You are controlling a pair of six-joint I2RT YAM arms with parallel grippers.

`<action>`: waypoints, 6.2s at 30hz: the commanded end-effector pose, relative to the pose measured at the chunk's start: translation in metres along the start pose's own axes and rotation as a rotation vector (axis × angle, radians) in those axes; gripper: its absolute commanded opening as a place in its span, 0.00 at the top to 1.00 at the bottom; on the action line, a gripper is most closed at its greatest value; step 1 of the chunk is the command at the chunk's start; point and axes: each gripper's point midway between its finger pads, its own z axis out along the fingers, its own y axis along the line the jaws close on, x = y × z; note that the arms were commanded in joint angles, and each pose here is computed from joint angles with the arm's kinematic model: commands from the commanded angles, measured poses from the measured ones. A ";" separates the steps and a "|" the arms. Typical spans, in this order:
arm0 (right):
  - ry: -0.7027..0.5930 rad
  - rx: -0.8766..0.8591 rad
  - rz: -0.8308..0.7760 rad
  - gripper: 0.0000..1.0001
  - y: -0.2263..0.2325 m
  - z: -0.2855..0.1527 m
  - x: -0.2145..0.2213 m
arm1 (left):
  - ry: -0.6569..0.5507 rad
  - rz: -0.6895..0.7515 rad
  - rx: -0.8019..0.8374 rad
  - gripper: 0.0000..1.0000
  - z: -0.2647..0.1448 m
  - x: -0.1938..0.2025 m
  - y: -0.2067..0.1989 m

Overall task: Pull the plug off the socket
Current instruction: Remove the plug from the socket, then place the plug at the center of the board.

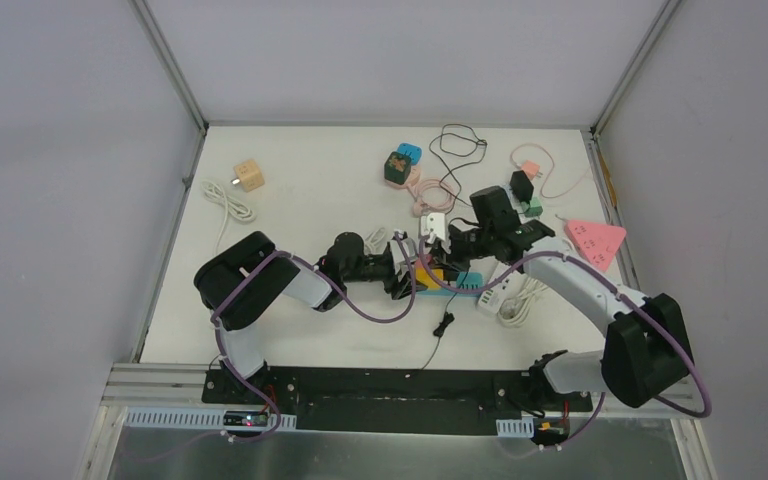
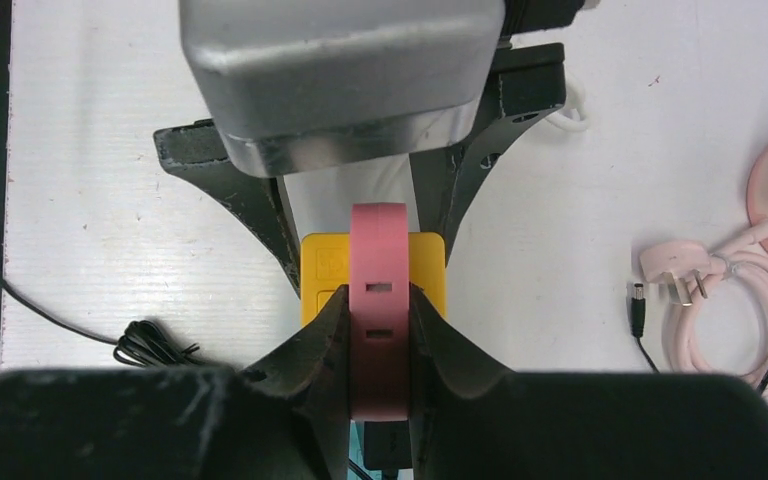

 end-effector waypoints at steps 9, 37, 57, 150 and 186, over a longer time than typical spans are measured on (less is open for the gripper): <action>-0.028 -0.139 0.483 1.00 -0.001 -0.004 0.020 | 0.033 -0.015 -0.041 1.00 0.001 0.010 0.008; -0.224 -0.004 0.337 1.00 -0.008 -0.032 -0.040 | 0.063 -0.016 -0.025 1.00 0.005 0.015 0.006; -0.190 -0.044 0.218 1.00 0.012 -0.033 -0.063 | 0.092 -0.035 -0.027 1.00 0.011 0.020 0.010; -0.149 -0.261 0.391 1.00 0.029 -0.037 -0.028 | -0.349 -0.191 0.106 0.17 -0.031 -0.113 -0.051; -0.120 -0.200 0.400 0.19 0.021 -0.039 -0.026 | -0.275 -0.322 0.122 1.00 -0.035 -0.090 -0.075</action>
